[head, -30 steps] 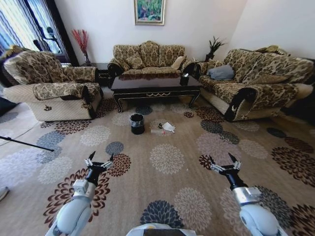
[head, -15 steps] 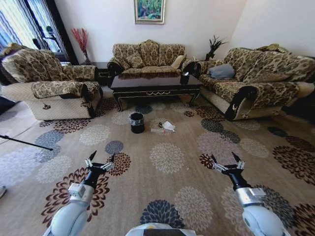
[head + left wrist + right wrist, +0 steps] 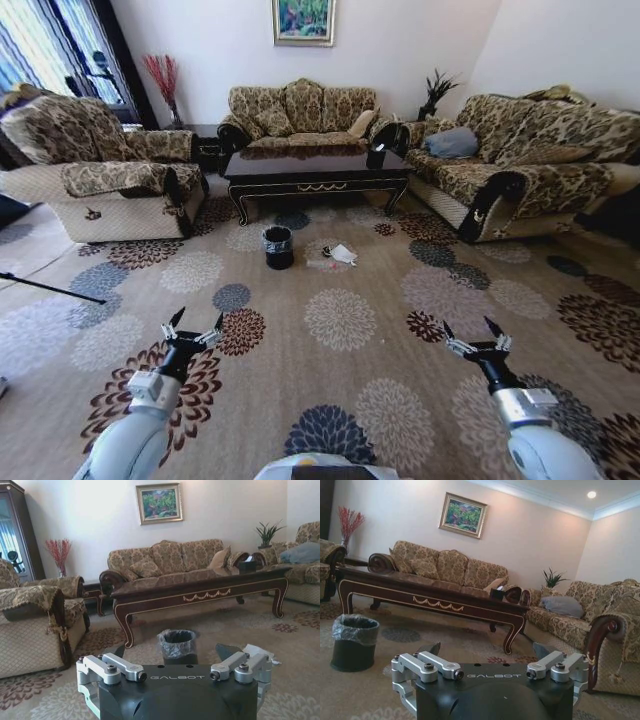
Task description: Move to the front of the table and pick up the trash from the floor, then place it into the trash bin.
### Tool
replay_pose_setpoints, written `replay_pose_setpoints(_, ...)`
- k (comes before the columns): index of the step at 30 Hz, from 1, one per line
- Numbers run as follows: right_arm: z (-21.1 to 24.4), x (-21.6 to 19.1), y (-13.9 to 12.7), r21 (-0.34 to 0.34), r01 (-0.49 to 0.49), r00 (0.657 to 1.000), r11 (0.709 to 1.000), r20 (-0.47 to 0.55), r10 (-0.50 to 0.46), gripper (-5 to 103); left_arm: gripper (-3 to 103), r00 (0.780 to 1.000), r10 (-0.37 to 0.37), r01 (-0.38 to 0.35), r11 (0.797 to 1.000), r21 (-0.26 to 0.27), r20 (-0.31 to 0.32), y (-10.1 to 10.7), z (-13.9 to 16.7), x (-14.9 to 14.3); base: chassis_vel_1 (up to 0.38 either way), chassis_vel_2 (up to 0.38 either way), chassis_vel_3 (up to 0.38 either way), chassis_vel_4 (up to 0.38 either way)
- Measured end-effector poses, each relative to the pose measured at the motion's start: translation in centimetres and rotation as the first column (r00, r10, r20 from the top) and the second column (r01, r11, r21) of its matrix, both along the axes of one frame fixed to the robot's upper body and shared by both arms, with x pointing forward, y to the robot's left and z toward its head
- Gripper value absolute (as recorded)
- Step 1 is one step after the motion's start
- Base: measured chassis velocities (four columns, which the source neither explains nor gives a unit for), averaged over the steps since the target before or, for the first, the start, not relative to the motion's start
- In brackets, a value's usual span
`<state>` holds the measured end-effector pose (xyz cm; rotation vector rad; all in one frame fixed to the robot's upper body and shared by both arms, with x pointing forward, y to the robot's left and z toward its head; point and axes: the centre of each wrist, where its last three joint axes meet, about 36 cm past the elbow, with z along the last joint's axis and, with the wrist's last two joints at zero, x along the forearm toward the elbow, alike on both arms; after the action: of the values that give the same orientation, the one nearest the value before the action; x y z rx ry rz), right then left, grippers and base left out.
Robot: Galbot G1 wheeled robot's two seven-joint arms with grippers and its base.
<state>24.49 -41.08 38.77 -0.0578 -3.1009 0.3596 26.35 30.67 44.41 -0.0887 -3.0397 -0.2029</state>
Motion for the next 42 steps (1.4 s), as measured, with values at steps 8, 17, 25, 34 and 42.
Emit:
replay_pose_setpoints(8, -0.6, -0.2, 0.3, -0.005, -0.004, 1.0, 1.0, -0.003, 0.004, 100, 100, 1.0, 0.017, -0.018, 1.0, -0.007, -0.02, -0.1, -0.4, 0.1, 0.0, 0.0, 0.0, 0.0)
replay_pose_setpoints(17, 0.9, -0.7, 1.5, -0.013, -0.026, 0.999, 1.0, 0.04, 0.027, 100, 100, 0.999, 0.027, -0.027, 0.999, -0.016, -0.031, -0.5, -0.6, -0.3, 0.0, 0.0, 0.0, 0.0)
replay_pose_setpoints(25, 1.0, -1.1, 2.5, -0.002, -0.029, 0.998, 1.0, 0.05, 0.029, 100, 100, 0.999, 0.023, -0.023, 1.0, -0.01, -0.022, -0.8, -0.2, -0.6, 0.0, 0.0, 0.0, 0.0)
replay_pose_setpoints(34, 0.6, -1.4, 3.0, 0.019, -0.017, 0.999, 1.0, 0.051, 0.016, 100, 100, 0.997, 0.068, -0.07, 0.997, -0.044, -0.047, -0.3, -0.7, -0.2, 0.0, 0.0, 0.0, 0.0)
replay_pose_setpoints(42, 0.7, -2.2, 4.5, 0.018, -0.067, 0.997, 0.998, 0.05, 0.066, 100, 100, 0.999, 0.052, -0.052, 0.998, -0.026, -0.001, 0.6, 0.4, 0.2, 0.0, 0.0, 0.0, 0.0)
